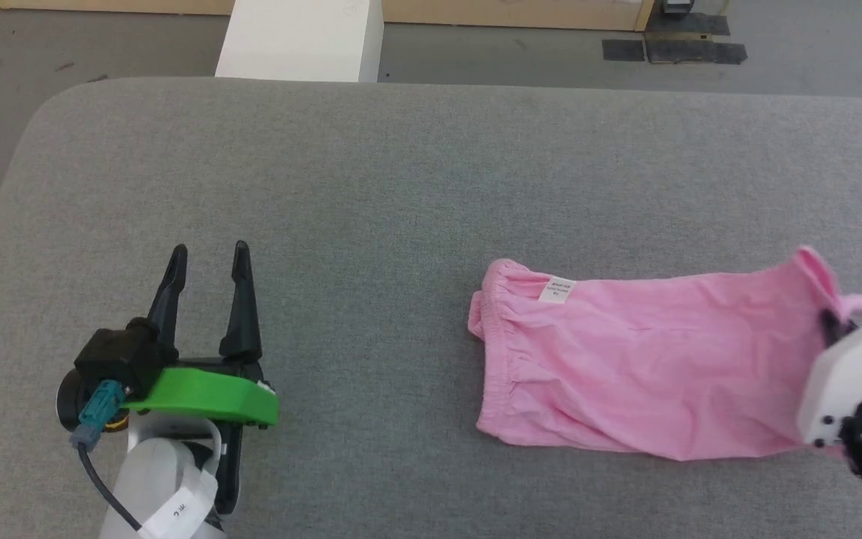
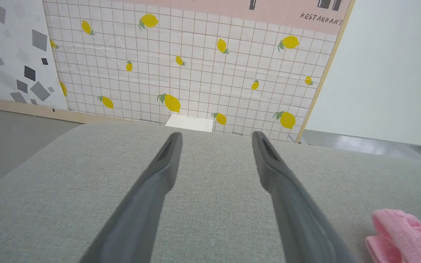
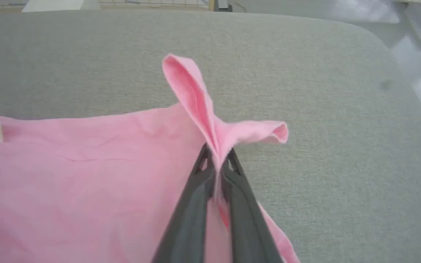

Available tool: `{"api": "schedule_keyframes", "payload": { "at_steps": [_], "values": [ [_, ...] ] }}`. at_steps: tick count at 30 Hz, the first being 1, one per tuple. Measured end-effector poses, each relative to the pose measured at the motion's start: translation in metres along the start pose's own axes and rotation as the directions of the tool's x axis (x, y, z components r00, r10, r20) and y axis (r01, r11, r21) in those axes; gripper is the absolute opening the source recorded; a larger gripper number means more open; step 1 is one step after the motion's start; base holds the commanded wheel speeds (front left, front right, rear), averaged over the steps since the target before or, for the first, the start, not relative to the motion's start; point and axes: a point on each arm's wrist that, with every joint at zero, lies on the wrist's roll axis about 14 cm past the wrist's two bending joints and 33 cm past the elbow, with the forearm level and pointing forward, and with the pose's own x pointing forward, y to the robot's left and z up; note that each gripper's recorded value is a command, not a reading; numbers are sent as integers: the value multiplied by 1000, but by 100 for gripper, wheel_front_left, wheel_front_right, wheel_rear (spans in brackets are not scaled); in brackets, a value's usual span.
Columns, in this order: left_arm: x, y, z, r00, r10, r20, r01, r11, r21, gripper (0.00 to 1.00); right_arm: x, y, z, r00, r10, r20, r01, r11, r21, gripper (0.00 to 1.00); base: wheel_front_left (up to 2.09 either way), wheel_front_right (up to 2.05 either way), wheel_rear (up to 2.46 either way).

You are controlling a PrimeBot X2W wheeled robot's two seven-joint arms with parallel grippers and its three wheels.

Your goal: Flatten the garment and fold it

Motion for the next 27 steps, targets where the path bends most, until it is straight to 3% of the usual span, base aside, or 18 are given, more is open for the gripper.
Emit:
{"api": "schedule_keyframes", "payload": {
  "at_steps": [5,13,17,23,24,25,26,27],
  "values": [
    [-2,1,-1,1000,-1,-5,1,1000,4,100,-17,68,22,980,194,29,-190,974,-121,0,0,0,0],
    [-7,7,-4,1000,18,-18,-18,1000,4,100,-29,170,24,881,471,-40,-461,836,-298,0,0,0,0],
    [-10,9,-6,999,21,-26,-21,1000,2,100,-25,207,6,829,542,-135,-553,762,-338,0,0,0,0],
    [-13,15,-10,998,40,-40,-40,999,2,100,-14,234,-34,772,566,-289,-635,685,-356,0,0,0,0],
    [-14,16,-11,998,43,-43,-43,999,3,100,-12,237,-37,764,570,-301,-645,676,-356,6,0,0,0],
    [-14,17,-12,998,46,-45,-46,999,4,100,-11,239,-39,758,575,-307,-652,668,-359,38,0,0,0],
    [-14,18,-12,998,48,-46,-48,999,4,100,-11,242,-40,753,581,-308,-658,659,-365,96,0,0,0],
    [-14,18,-13,998,50,-48,-50,999,5,100,-10,244,-39,748,592,-300,-663,654,-365,100,0,0,0]
  ]
}}
